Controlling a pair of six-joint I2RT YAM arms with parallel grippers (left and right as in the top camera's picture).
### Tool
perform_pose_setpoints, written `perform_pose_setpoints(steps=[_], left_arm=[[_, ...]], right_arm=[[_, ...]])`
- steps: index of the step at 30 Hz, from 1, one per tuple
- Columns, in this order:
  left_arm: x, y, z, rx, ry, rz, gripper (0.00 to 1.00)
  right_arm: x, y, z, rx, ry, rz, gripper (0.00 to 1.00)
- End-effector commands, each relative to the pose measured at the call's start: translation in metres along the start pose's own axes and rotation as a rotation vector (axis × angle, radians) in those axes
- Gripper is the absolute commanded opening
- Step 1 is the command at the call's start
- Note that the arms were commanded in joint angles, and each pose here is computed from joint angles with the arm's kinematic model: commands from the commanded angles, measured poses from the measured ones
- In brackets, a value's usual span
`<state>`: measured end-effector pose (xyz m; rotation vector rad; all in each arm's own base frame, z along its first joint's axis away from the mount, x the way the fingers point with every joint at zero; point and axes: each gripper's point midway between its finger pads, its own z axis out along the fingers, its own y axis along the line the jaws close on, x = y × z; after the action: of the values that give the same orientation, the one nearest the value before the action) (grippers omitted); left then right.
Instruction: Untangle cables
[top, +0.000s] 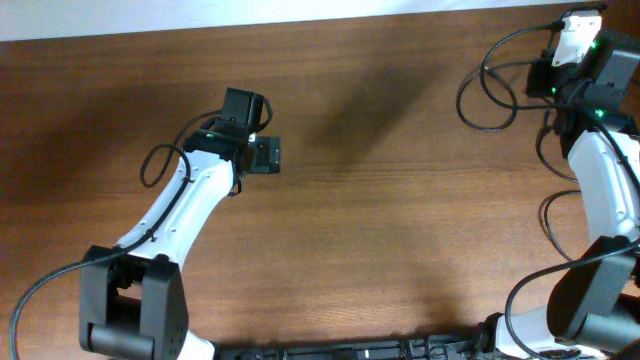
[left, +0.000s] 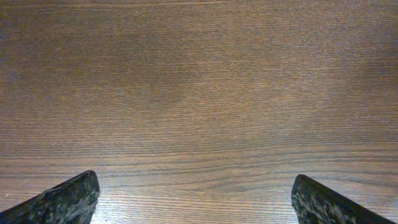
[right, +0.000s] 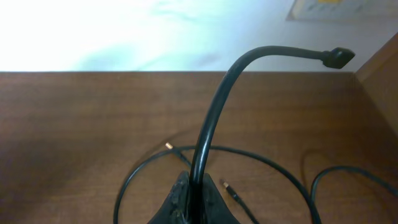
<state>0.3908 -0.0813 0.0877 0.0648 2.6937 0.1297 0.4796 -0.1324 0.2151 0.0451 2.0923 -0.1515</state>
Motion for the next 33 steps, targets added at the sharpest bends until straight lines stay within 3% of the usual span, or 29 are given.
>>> perform_pose_setpoints(steps=[1,7,14,15,17,19,26,33], left_arm=[[-0.001,0.004,0.002,-0.017,0.000,0.011,0.99],[-0.001,0.004,0.002,-0.017,0.000,0.011,0.99],[-0.001,0.004,0.002,-0.017,0.000,0.011,0.99],[-0.001,0.004,0.002,-0.017,0.000,0.011,0.99],[-0.001,0.004,0.002,-0.017,0.000,0.011,0.99],[-0.001,0.004,0.002,-0.017,0.000,0.011,0.99],[-0.001,0.004,0.002,-0.017,0.000,0.011,0.99],[-0.001,0.004,0.002,-0.017,0.000,0.011,0.99]], right_arm=[[0.013,0.009,0.012,-0.041,0.046,0.011,0.04],[0.052,0.031,0.026,-0.162,0.165,0.042,0.04],[0.067,0.054,0.022,-0.220,0.233,0.039,0.04],[0.068,0.054,0.022,-0.210,0.239,0.035,0.12],[0.069,0.049,0.023,-0.182,0.244,0.032,0.65],[0.069,0.048,0.023,-0.176,0.245,0.032,0.99],[0.062,0.050,0.003,-0.179,0.255,0.032,0.99],[0.016,0.053,-0.075,-0.173,0.160,0.028,0.99]])
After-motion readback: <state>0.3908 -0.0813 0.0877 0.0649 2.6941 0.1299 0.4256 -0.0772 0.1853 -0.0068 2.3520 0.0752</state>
